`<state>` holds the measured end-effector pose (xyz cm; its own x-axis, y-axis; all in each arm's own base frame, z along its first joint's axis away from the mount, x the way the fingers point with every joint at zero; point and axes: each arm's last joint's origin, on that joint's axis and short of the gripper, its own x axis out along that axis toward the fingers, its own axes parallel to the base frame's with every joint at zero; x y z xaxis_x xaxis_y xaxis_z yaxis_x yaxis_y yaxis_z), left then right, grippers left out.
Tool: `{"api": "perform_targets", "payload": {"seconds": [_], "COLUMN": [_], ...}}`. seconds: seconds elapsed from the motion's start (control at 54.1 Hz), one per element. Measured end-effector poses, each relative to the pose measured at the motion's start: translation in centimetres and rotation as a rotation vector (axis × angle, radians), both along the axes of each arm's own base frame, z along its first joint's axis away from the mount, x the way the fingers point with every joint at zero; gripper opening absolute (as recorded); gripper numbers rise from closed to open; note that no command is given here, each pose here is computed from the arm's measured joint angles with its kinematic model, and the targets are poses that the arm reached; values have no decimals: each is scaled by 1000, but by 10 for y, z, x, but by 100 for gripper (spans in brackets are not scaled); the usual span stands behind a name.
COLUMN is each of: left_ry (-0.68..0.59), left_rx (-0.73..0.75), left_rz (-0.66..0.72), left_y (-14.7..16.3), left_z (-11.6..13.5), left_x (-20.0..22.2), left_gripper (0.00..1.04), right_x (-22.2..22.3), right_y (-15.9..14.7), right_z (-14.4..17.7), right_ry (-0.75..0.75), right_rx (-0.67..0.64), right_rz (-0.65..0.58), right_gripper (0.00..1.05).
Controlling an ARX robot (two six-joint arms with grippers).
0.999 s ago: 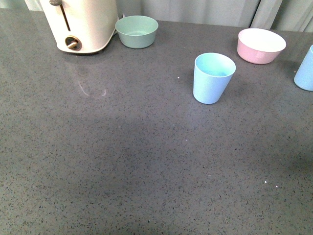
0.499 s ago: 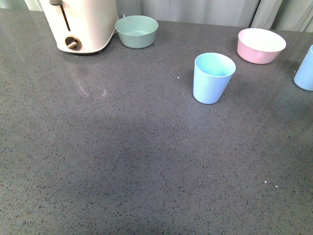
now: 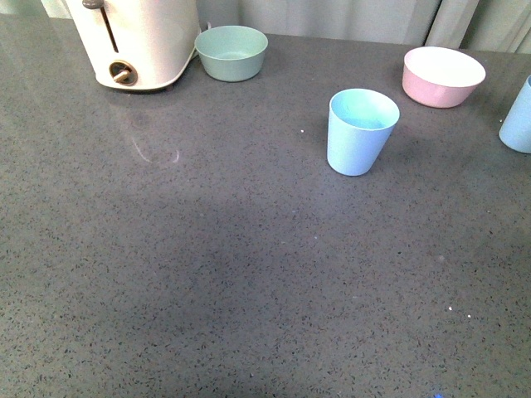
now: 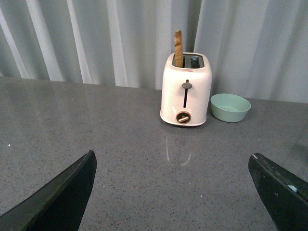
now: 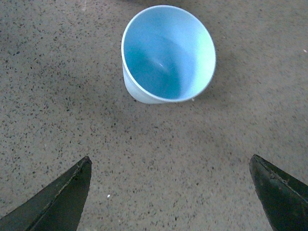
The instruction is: Stack blue cups with both arms
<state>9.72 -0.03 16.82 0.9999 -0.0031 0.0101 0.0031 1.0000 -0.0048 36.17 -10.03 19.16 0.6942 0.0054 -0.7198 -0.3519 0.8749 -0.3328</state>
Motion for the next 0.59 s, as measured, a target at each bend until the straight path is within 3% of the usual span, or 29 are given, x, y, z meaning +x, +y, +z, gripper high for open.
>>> {"api": "perform_targets", "payload": {"seconds": [0.277,0.592], "left_ry": [0,0], "left_rx": [0,0], "left_rz": [0,0], "left_y": [0,0], "left_z": [0,0], "left_x": [0,0], "left_gripper": [96,96], "right_x": [52,77], "right_y": [23,31], "right_z": [-1,-20], "right_ry": [65,118], "right_rx": [-12,-43], "right_rz": [168,201], "right_gripper": [96,96]}}
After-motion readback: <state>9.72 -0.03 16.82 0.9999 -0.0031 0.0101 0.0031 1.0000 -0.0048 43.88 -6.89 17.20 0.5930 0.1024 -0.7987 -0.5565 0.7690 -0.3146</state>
